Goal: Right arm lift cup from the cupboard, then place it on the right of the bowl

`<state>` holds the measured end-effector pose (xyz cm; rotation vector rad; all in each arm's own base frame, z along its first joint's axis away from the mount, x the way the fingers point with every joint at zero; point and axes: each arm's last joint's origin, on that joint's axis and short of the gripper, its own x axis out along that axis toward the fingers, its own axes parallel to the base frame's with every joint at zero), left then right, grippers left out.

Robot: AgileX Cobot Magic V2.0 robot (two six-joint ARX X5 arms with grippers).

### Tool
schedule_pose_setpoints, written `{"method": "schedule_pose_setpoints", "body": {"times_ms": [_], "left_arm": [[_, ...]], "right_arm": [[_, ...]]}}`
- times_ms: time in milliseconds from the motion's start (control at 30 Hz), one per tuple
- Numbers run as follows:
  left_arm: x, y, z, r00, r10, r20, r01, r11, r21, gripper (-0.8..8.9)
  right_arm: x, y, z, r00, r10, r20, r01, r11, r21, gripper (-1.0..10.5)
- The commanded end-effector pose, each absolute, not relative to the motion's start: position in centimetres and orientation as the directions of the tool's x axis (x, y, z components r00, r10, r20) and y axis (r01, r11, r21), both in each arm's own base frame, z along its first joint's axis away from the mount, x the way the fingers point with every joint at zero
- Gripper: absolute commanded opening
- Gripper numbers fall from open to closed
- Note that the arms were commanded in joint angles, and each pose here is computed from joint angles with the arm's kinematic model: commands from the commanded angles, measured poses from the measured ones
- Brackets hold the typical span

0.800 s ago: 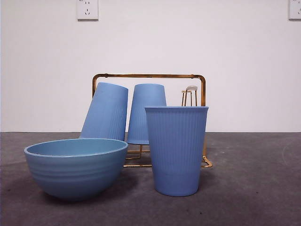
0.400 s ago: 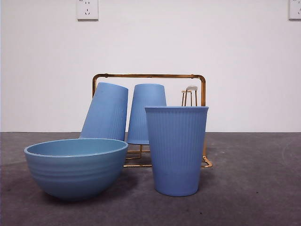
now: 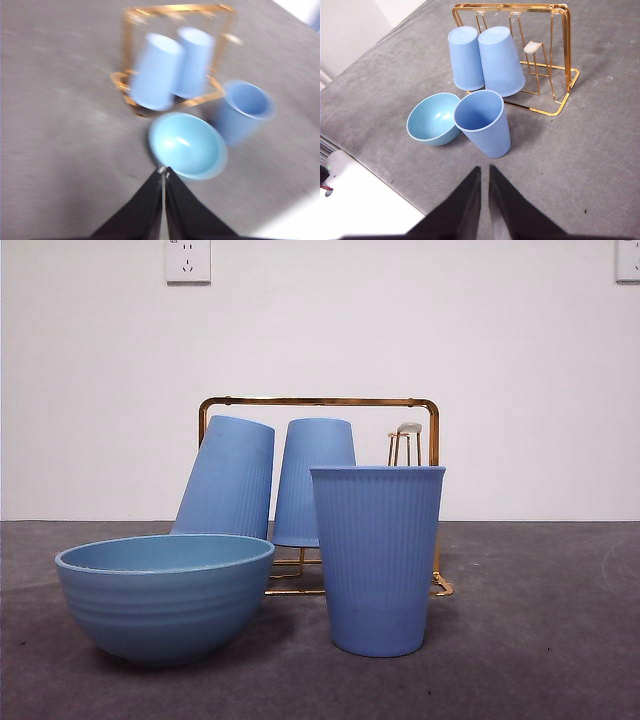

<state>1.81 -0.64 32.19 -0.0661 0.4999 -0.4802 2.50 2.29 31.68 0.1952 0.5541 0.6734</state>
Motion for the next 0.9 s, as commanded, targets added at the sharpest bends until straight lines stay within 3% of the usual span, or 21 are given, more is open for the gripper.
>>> {"method": "schedule_pose_setpoints", "body": {"times_ms": [33,200,300,533,900], "left_arm": [[2.1,-0.7,32.5,0.840,-0.387,-0.380,0.385,0.919,-0.086,0.06],[4.7,-2.5,30.6,0.908,-0.387,-0.159,0.399,0.915,0.053,0.06],[6.7,-2.6,27.4,0.932,-0.346,-0.104,0.352,0.935,0.040,0.06],[8.9,-1.4,19.3,0.960,-0.245,-0.137,0.249,0.968,0.014,0.06],[9.3,-0.7,15.2,0.968,-0.152,-0.201,0.145,0.988,-0.052,0.07]], "right_arm": [[2.4,2.3,32.1,0.646,0.647,-0.405,-0.553,0.762,0.335,0.2],[2.4,2.3,32.1,0.646,0.647,-0.405,-0.553,0.762,0.335,0.2],[2.4,2.3,32.1,0.646,0.647,-0.405,-0.554,0.762,0.335,0.2],[2.4,2.3,32.1,0.646,0.647,-0.405,-0.553,0.762,0.335,0.2],[2.4,2.3,32.1,0.646,0.647,-0.405,-0.553,0.763,0.335,0.2]]}}
